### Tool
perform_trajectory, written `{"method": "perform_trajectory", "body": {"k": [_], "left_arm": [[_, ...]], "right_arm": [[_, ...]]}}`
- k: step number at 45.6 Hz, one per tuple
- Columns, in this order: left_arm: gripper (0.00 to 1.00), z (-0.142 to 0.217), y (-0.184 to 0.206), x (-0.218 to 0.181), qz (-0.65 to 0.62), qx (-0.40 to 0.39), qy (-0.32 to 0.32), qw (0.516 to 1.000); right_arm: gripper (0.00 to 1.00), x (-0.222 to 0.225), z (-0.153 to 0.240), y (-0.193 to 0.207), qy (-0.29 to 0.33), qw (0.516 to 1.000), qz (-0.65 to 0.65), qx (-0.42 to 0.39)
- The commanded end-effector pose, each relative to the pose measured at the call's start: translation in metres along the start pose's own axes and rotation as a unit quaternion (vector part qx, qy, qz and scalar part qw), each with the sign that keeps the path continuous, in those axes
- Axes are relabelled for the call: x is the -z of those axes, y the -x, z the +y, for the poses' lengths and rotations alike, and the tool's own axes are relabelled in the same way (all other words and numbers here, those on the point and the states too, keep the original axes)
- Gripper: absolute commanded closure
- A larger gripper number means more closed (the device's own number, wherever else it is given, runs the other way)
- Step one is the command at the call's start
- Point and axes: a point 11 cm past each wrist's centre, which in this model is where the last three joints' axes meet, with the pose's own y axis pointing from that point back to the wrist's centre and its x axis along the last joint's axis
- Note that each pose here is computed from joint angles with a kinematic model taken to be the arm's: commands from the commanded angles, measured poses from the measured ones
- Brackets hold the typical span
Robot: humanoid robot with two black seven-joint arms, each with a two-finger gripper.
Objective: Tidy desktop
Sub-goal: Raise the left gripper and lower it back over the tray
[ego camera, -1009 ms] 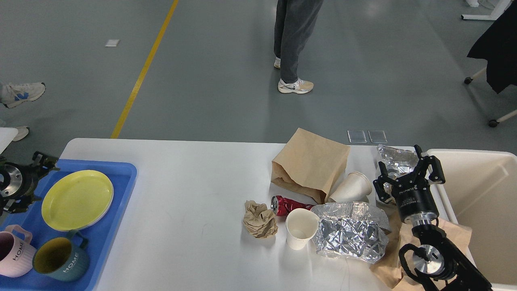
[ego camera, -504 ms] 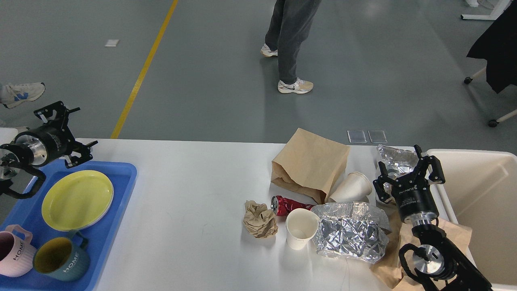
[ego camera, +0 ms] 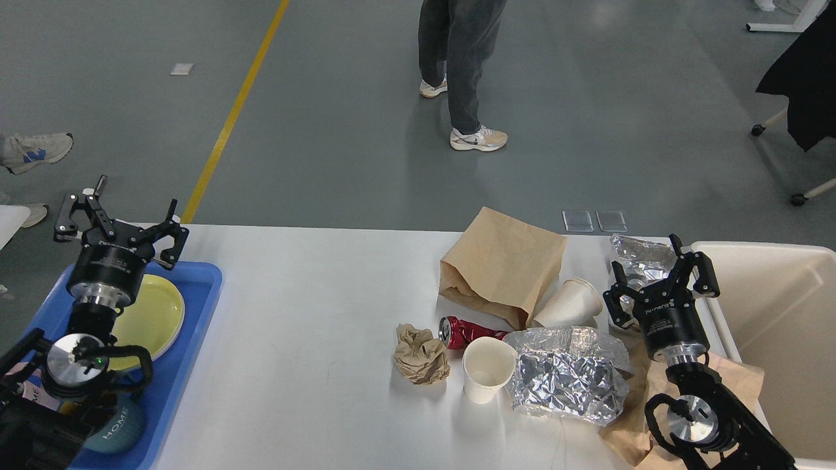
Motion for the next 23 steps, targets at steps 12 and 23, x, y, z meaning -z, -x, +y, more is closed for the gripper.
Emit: {"method": "perform_trajectory", "body": {"k": [12,23], "left_arm": [[0.04,0.01,-0.074,0.0,-0.011,-0.087,0.039,0.995],[0.04,0.0,-0.061,0.005,0.046,0.003,0.015,0.999]], "right_arm": [[0.0,0.0,0.0,0.0,0.0,1.0,0.0,0.0],[0.0,0.0,0.0,0.0,0.0,1.0,0.0,0.0]]}}
